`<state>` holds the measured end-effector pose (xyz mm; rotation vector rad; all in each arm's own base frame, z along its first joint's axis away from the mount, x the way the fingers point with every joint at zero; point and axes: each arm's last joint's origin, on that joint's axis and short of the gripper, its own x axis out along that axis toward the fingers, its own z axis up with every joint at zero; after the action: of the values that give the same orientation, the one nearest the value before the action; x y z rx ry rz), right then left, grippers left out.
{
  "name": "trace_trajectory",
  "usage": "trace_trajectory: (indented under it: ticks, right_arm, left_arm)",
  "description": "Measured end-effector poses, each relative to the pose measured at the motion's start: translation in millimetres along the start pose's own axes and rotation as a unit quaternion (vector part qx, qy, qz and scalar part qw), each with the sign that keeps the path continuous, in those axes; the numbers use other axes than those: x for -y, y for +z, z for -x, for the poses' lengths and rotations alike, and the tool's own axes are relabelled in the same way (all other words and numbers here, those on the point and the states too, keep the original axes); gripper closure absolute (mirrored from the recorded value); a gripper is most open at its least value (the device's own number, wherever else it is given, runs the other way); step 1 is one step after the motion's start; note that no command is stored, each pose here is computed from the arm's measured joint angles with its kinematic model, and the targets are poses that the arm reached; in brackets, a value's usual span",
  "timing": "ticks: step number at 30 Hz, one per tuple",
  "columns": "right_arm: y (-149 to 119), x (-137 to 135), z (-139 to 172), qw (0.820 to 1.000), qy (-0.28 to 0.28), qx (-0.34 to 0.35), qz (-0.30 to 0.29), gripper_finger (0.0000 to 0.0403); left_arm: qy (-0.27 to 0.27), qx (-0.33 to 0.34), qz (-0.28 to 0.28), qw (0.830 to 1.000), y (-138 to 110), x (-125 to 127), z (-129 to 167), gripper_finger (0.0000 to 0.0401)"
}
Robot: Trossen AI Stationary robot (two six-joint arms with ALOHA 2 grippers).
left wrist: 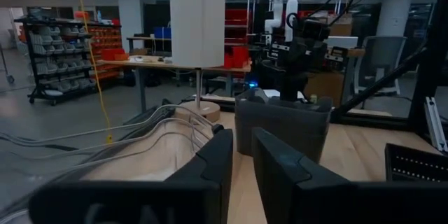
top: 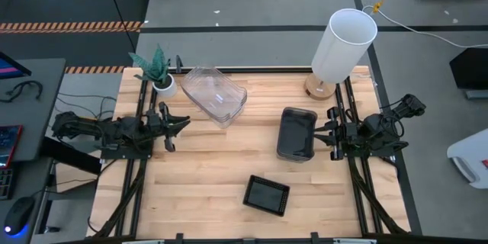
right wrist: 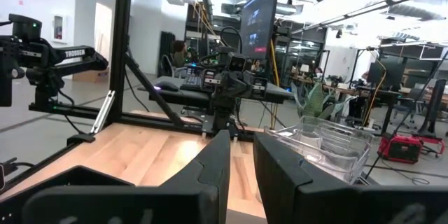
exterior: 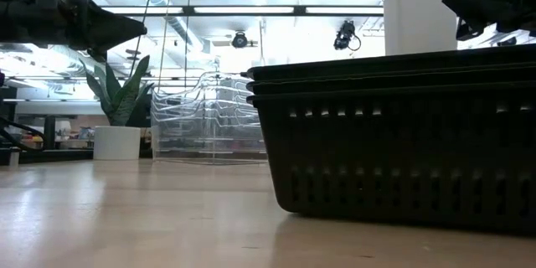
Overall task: Stack baskets by color
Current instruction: Return to Home Position
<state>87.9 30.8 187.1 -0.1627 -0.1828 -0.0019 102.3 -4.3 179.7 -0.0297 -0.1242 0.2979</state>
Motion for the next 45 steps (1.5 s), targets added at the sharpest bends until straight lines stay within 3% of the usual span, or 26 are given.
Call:
trace_trajectory:
  ticks: [45]
  right_arm:
    - [0.0, 0.0, 0.0, 1.000, 0.000, 0.000, 0.000, 0.0332]
  left_arm:
    - [0.000, 0.000, 0.000, 1.000, -0.1, 0.0, 0.0, 0.0339]
